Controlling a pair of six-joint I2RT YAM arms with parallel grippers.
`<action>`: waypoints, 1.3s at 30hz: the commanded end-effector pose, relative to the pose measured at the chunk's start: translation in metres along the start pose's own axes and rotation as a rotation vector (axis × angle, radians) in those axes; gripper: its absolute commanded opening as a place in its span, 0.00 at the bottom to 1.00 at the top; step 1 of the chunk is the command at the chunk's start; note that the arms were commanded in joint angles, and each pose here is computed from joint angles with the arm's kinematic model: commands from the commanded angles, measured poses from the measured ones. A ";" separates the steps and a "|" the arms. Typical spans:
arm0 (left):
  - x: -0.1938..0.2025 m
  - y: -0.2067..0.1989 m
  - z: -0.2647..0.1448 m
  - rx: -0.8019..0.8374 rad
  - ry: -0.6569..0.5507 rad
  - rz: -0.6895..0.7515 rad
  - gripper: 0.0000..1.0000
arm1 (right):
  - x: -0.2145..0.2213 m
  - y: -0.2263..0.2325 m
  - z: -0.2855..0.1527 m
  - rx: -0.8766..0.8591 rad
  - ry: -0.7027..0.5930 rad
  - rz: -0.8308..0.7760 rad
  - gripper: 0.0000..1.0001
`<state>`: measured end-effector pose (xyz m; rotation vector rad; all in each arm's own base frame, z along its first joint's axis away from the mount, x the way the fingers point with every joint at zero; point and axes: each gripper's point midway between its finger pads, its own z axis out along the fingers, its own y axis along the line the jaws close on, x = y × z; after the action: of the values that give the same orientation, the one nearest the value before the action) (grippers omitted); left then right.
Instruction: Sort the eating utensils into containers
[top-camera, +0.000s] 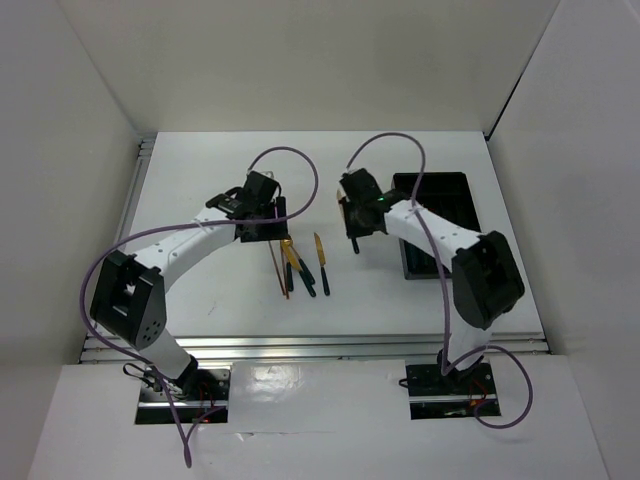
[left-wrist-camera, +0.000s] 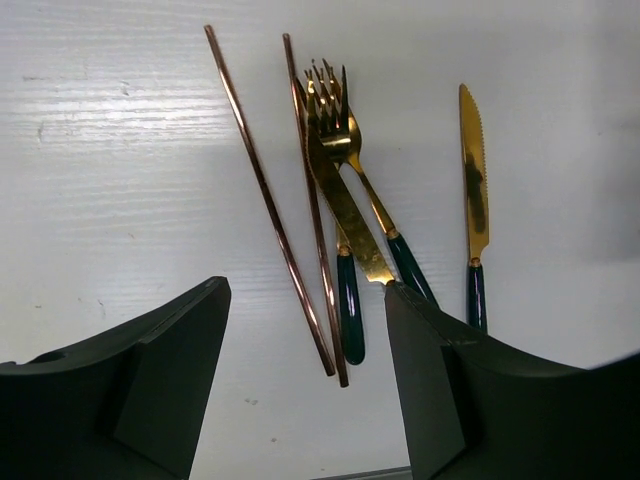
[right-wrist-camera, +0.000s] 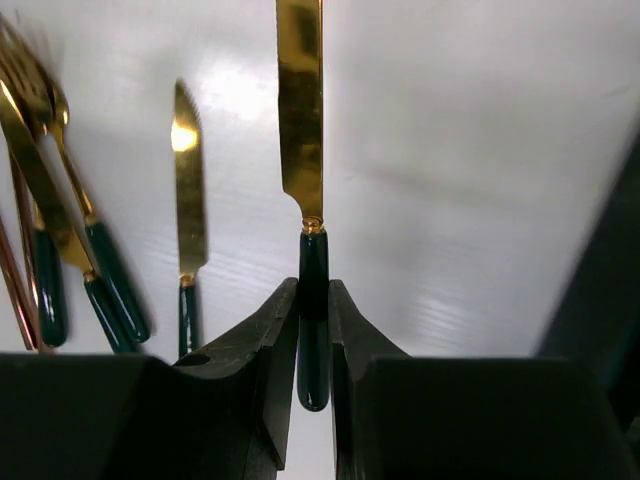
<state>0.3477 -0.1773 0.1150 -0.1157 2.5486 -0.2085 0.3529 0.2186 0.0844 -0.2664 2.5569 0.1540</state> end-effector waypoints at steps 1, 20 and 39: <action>-0.030 0.000 -0.018 0.039 -0.087 -0.025 0.77 | -0.049 -0.044 -0.039 0.047 -0.142 0.048 0.03; -0.054 0.057 0.002 -0.012 -0.083 -0.129 0.79 | -0.006 -0.228 -0.066 0.530 -0.015 0.139 0.00; -0.060 0.097 0.002 -0.044 -0.079 -0.183 0.79 | 0.050 -0.259 -0.024 0.679 0.215 0.078 0.01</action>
<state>0.3913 -0.0717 0.1232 -0.4106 2.4803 -0.1949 0.3620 -0.0368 0.0761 0.0988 2.6246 -0.6673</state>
